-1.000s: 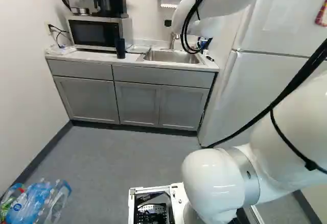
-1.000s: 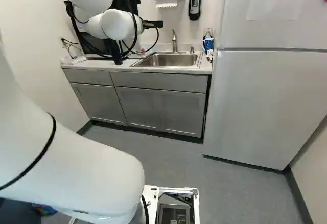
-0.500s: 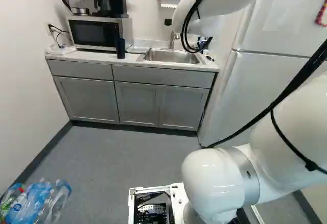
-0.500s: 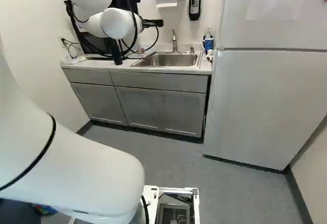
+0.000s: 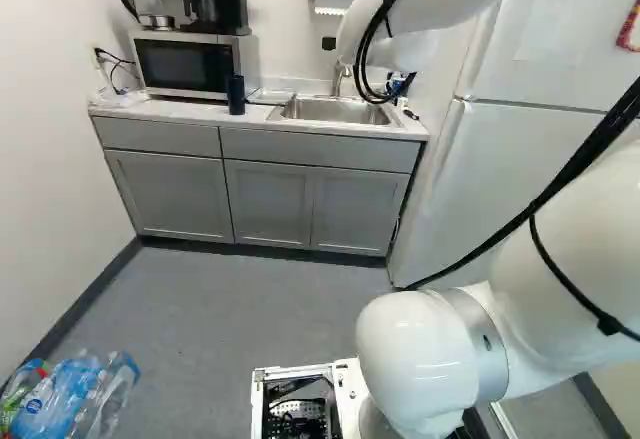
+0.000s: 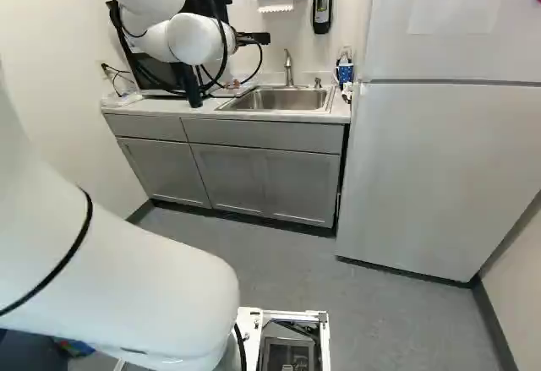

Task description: Rinse the cup and place it in the tray

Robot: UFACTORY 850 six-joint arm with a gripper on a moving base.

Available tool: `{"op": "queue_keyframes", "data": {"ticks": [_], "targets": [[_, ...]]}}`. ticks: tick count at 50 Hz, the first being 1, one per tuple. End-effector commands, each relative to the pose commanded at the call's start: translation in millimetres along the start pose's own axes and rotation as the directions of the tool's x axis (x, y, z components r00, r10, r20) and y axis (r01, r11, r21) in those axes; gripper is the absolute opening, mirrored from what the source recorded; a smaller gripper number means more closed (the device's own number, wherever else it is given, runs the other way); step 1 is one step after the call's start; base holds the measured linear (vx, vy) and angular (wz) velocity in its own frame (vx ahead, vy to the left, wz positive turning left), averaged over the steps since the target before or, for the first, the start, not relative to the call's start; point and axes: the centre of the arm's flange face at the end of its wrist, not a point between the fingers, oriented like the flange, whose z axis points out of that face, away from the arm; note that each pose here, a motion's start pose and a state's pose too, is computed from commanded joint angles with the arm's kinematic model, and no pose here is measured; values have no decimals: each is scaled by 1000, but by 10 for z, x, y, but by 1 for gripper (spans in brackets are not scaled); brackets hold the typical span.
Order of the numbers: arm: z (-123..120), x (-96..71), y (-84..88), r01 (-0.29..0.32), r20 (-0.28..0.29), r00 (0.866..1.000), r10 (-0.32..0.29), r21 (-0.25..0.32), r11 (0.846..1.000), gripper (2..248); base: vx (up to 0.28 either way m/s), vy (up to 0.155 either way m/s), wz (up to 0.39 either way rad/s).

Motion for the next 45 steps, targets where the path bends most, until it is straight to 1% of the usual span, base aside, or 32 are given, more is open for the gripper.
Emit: {"op": "queue_keyframes", "data": {"ticks": [26, 45], "targets": [[0, 0, 0, 0, 0, 1000, 0, 0, 1000, 247, 6, 0, 0], [0, 0, 0, 0, 0, 1000, 0, 0, 1000, 247, 78, -1, -10]]}}
